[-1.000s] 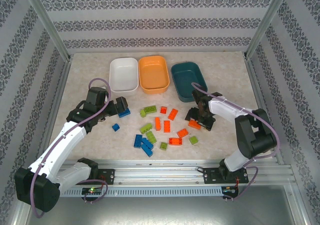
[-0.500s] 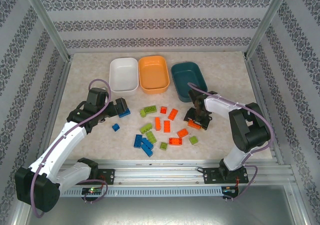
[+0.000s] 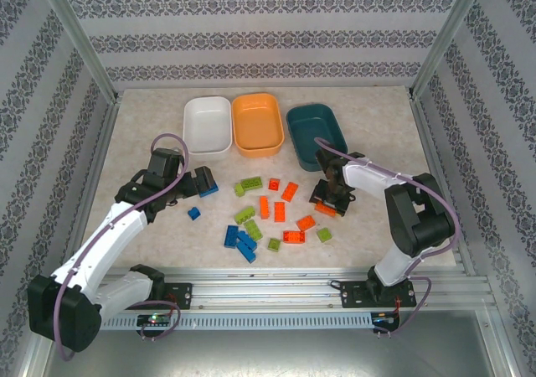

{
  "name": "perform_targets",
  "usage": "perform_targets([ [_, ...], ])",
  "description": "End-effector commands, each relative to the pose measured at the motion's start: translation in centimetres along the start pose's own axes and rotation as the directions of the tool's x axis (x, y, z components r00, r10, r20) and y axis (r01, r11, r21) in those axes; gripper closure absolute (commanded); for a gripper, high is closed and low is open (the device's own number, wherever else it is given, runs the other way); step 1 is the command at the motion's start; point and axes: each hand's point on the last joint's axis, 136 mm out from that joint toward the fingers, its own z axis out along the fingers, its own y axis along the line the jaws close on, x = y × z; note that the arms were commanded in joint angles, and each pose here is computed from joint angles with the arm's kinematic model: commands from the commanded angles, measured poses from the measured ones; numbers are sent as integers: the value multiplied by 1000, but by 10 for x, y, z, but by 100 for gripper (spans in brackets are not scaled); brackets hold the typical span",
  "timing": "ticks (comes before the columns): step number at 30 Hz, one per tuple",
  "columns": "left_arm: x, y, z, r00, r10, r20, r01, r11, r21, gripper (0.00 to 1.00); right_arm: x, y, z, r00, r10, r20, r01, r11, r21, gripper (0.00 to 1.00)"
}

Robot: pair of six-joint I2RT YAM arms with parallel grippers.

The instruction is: Sort the legos into containers by color

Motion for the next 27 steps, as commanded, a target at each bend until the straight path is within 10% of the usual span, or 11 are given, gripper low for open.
perform_targets([
  [1, -4, -7, 2, 1000, 12, 12, -12, 1000, 17, 0, 3, 5, -25, 999, -31, 36, 32, 999, -37, 45],
  [14, -13, -21, 12, 1000, 31, 3, -31, 998, 63, 0, 3, 7, -117, 985, 24, 173, 10, 981, -195, 45],
  [27, -5, -25, 20, 999, 25, -46, -21, 995, 94, 0, -70, 75, -168, 967, 145, 209, -52, 917, -396, 45],
])
